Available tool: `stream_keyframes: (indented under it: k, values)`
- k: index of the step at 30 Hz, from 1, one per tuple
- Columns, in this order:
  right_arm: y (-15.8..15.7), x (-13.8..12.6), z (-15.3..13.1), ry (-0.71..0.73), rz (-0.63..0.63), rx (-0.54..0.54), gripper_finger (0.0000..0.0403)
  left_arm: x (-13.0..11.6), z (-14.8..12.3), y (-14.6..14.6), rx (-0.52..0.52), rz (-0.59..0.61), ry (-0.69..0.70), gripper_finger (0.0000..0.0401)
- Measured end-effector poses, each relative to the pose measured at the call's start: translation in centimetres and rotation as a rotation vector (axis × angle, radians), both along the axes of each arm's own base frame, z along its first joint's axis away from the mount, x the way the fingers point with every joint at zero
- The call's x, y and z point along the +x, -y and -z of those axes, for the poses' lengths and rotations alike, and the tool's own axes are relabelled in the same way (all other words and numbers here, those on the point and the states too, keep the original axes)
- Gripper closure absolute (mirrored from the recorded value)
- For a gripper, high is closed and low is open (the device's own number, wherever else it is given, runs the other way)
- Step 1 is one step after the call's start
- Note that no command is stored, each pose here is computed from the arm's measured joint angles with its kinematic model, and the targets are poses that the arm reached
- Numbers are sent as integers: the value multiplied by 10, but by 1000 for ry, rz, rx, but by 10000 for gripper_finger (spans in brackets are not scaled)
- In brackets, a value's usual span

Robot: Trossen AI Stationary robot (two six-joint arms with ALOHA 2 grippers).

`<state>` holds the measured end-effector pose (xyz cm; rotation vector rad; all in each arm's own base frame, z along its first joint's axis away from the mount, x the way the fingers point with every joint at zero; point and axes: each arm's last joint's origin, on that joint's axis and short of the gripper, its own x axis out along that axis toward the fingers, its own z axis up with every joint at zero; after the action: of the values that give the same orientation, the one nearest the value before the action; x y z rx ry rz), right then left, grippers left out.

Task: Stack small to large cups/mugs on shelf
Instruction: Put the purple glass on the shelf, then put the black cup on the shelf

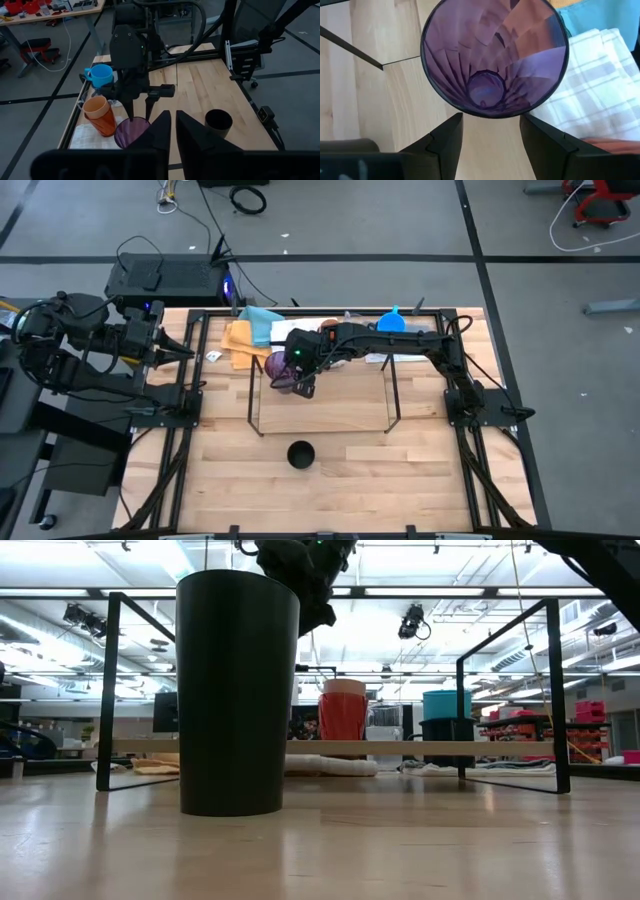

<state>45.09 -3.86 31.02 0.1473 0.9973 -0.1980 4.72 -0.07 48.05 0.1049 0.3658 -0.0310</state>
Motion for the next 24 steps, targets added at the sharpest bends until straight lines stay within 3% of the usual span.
stream_keyframes:
  k: [16, 24]
  values:
    - [0, 4, -3, 49, 3, 7, 200, 0, 0, 0, -2, -1, 0, 370]
    - [0, 0, 9, -23, 10, 22, 200, 0, 0, 0, -2, -1, -1, 361]
